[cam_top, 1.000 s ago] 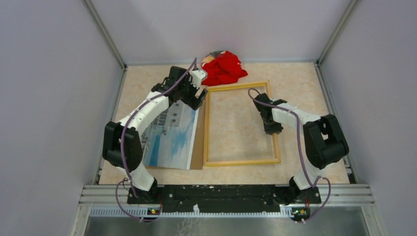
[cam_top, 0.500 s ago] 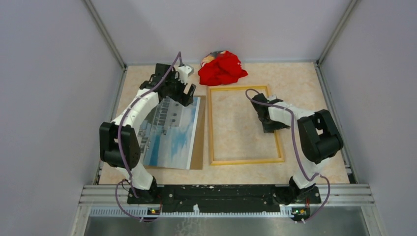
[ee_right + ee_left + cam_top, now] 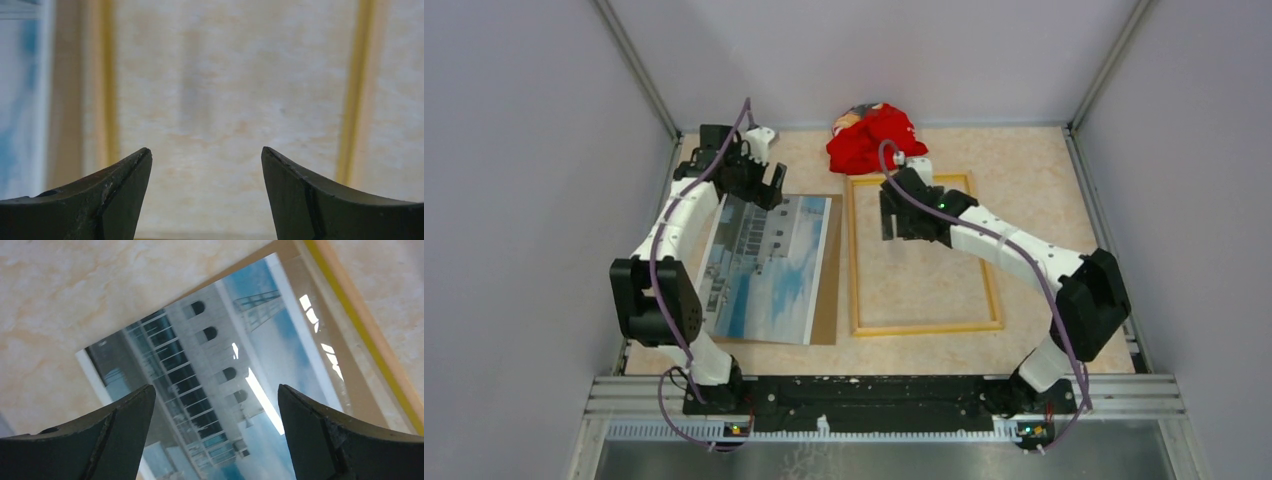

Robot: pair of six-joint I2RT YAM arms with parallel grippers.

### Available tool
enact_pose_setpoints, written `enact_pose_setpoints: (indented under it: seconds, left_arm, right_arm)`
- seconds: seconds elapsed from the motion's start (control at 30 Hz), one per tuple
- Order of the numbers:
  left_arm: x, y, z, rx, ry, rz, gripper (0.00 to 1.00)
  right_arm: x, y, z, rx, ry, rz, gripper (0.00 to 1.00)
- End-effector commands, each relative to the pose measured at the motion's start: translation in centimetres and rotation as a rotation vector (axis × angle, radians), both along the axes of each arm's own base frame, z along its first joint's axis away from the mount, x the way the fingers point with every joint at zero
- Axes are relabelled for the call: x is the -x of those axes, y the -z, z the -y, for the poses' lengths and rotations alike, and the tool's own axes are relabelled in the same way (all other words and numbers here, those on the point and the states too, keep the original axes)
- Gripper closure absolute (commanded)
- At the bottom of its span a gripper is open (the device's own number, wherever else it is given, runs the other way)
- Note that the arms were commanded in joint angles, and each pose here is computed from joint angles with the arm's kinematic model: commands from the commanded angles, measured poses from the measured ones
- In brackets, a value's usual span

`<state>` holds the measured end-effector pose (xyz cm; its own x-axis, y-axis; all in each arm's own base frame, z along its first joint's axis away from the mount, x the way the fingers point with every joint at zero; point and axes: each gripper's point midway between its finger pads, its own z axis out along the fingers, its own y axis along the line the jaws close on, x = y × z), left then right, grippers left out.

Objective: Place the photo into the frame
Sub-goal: Turn over the photo frame at the center of the board, then move the photo frame to the center of the board.

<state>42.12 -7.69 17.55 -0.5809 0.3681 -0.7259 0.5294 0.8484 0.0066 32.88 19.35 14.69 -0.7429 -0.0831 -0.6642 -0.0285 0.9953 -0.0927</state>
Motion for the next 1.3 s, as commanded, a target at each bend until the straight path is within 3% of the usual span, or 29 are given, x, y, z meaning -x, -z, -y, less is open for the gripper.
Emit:
enact_pose_setpoints:
  seconds: [0.0, 0.13, 0.4, 0.6, 0.9, 1.27]
  left_arm:
    - [-0.2, -1.4, -5.5, -0.086, -0.097, 0.024, 0.02]
    - [0.3, -0.6, -10.7, -0.125, -0.202, 0.014, 0.02]
    - [2.8, 2.3, -16.5, -0.198, -0.310, -0.038, 0.02]
    - [3.8, 3.0, -17.8, -0.217, -0.324, -0.057, 0.02]
    - [5.1, 4.1, -19.4, -0.236, -0.340, -0.082, 0.02]
    - [6.2, 4.5, -18.7, -0.246, -0.283, -0.086, 0.02]
  right_arm:
    - [0.6, -2.4, -11.9, -0.363, -0.164, 0.003, 0.20]
    - [0.2, -1.0, -16.4, -0.299, -0.219, -0.016, 0.20]
    - [-1.5, 6.1, -17.4, -0.152, -0.199, -0.076, 0.25]
    - [-1.7, 9.8, -16.5, -0.090, -0.154, -0.094, 0.32]
    - [-1.7, 10.4, -13.8, -0.145, 0.010, -0.036, 0.64]
    - [-1.3, 10.3, -10.2, -0.112, 0.110, -0.004, 0.67]
